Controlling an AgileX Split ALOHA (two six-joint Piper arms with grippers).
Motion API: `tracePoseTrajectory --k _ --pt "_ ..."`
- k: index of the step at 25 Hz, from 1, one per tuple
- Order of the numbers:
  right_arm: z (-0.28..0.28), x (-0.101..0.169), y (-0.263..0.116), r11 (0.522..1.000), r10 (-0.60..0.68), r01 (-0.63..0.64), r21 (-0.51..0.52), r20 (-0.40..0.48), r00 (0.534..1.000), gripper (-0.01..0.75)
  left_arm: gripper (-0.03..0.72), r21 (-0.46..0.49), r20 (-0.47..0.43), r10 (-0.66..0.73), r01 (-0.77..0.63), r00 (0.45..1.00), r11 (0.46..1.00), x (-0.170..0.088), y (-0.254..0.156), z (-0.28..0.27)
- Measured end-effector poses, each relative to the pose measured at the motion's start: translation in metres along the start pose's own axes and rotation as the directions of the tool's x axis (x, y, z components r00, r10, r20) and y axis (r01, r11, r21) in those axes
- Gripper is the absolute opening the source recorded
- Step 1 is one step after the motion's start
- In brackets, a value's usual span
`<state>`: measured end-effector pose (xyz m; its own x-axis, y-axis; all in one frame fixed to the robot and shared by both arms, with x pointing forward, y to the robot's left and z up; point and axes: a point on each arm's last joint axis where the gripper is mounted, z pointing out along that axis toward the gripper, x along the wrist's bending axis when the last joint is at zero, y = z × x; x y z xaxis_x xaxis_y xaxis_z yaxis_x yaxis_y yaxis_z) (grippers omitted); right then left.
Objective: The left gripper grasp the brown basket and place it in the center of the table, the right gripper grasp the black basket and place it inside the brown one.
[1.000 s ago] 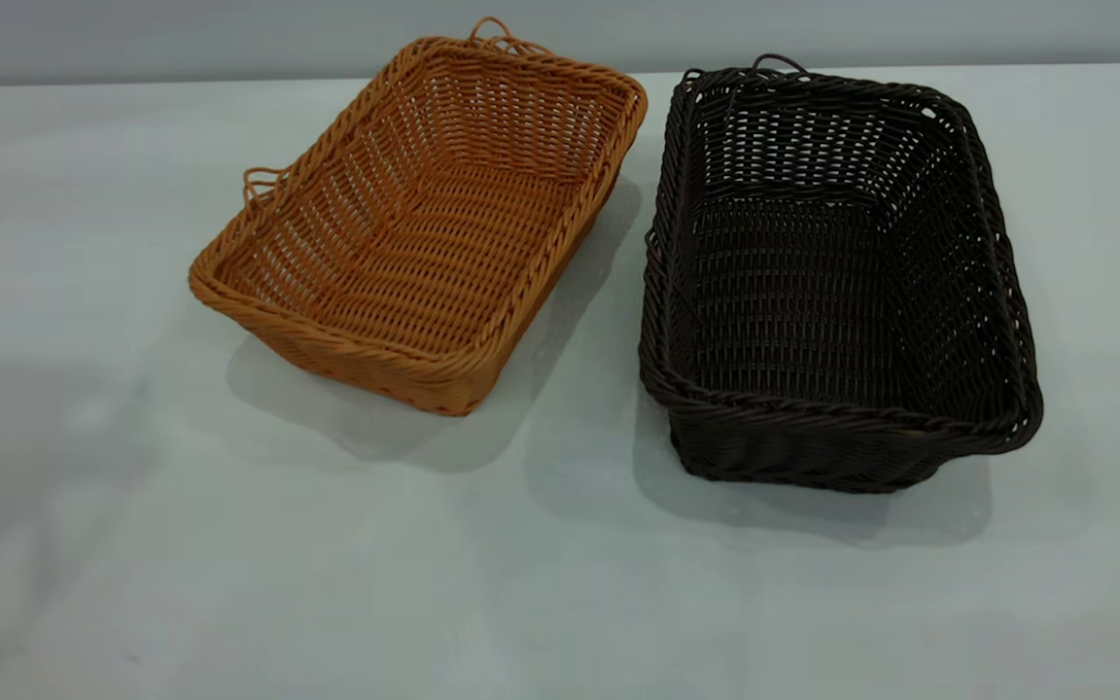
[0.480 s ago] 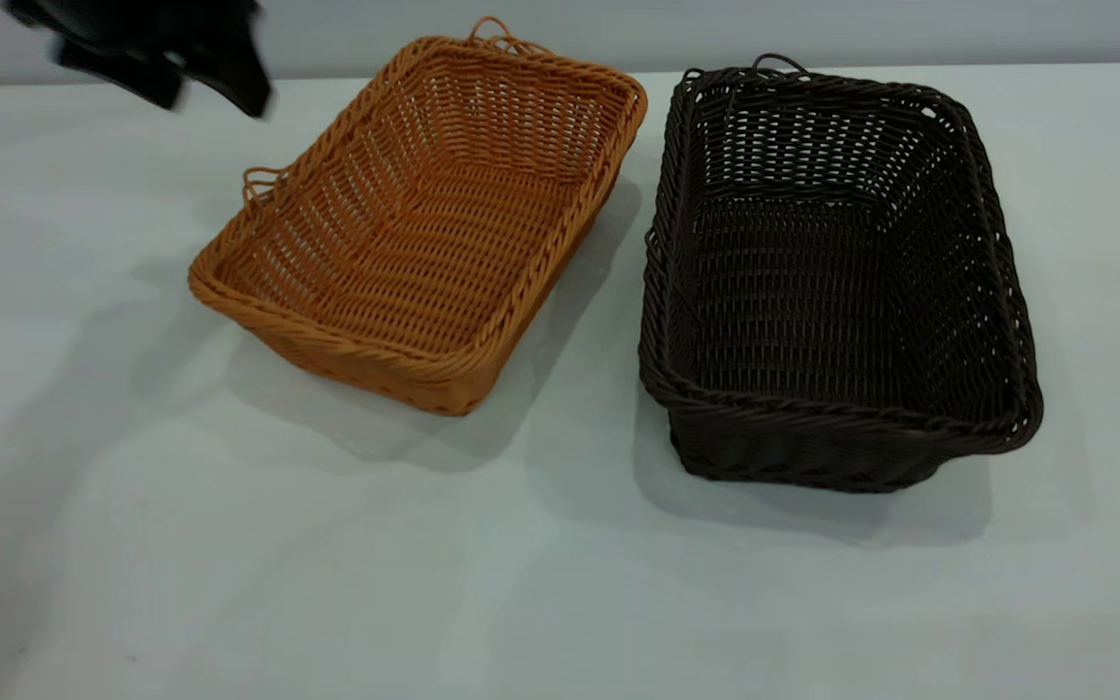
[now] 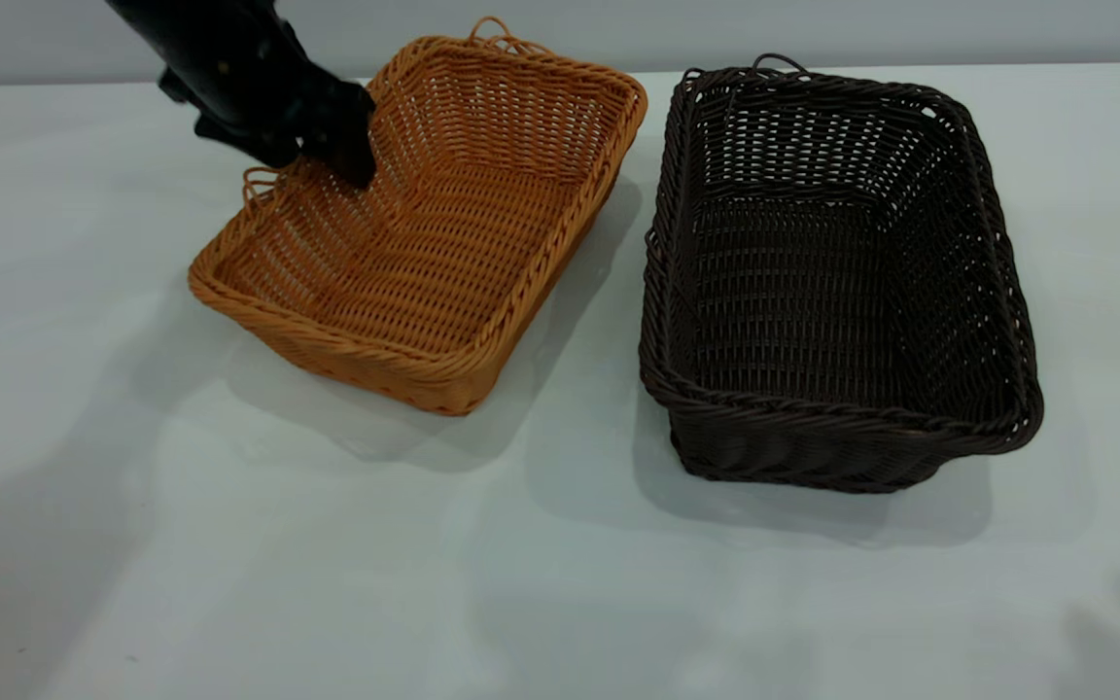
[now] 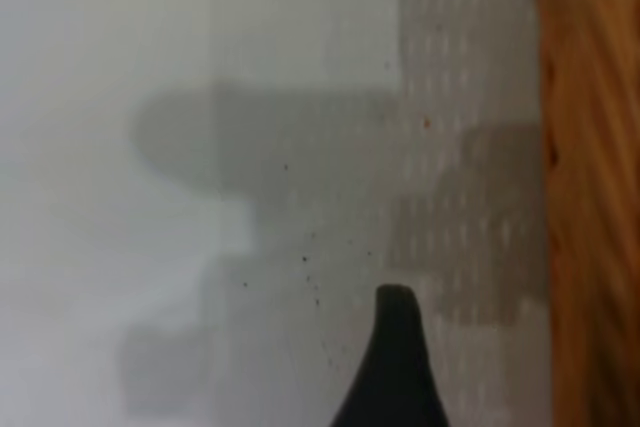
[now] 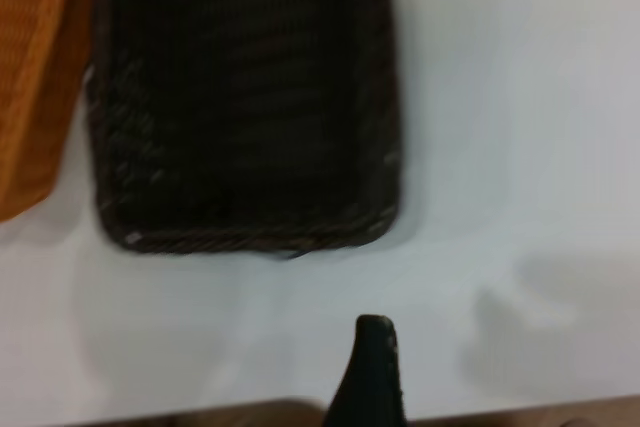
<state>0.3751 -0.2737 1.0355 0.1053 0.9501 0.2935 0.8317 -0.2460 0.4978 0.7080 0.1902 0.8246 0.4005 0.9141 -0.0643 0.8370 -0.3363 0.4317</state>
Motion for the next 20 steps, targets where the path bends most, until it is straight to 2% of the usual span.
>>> tracePoseTrajectory --k 3,6,8,10,15,20 --pt "0.026 0.007 0.008 0.996 0.033 -0.028 0.085 -0.062 0.998 0.591 0.483 0.013 0.001 0.011 -0.011 1.0 1.0 0.0 -0.006 0.017" --pt "0.055 0.014 0.014 0.98 0.106 -0.082 0.179 -0.129 0.986 0.591 0.32 0.023 0.005 0.028 -0.028 1.0 0.999 -0.001 -0.009 0.026" --pt "0.073 0.019 0.016 0.956 0.193 -0.146 0.253 -0.171 0.966 0.591 0.18 0.003 0.0 0.026 -0.026 1.0 1.0 -0.001 -0.005 0.024" --pt "0.093 0.022 0.017 0.923 0.28 -0.21 0.322 -0.192 0.941 0.591 0.099 -0.005 0.004 0.032 -0.032 0.999 0.999 -0.001 0.0 0.016" --pt "0.136 0.026 0.017 0.796 0.521 -0.401 0.453 -0.177 0.835 0.591 0.085 -0.147 -0.042 0.073 -0.078 0.996 0.986 0.003 0.041 -0.035" --pt "0.173 0.02 0.008 0.689 0.633 -0.499 0.526 -0.102 0.767 0.591 0.084 -0.268 -0.08 0.075 -0.093 0.994 0.959 0.004 0.067 -0.084"
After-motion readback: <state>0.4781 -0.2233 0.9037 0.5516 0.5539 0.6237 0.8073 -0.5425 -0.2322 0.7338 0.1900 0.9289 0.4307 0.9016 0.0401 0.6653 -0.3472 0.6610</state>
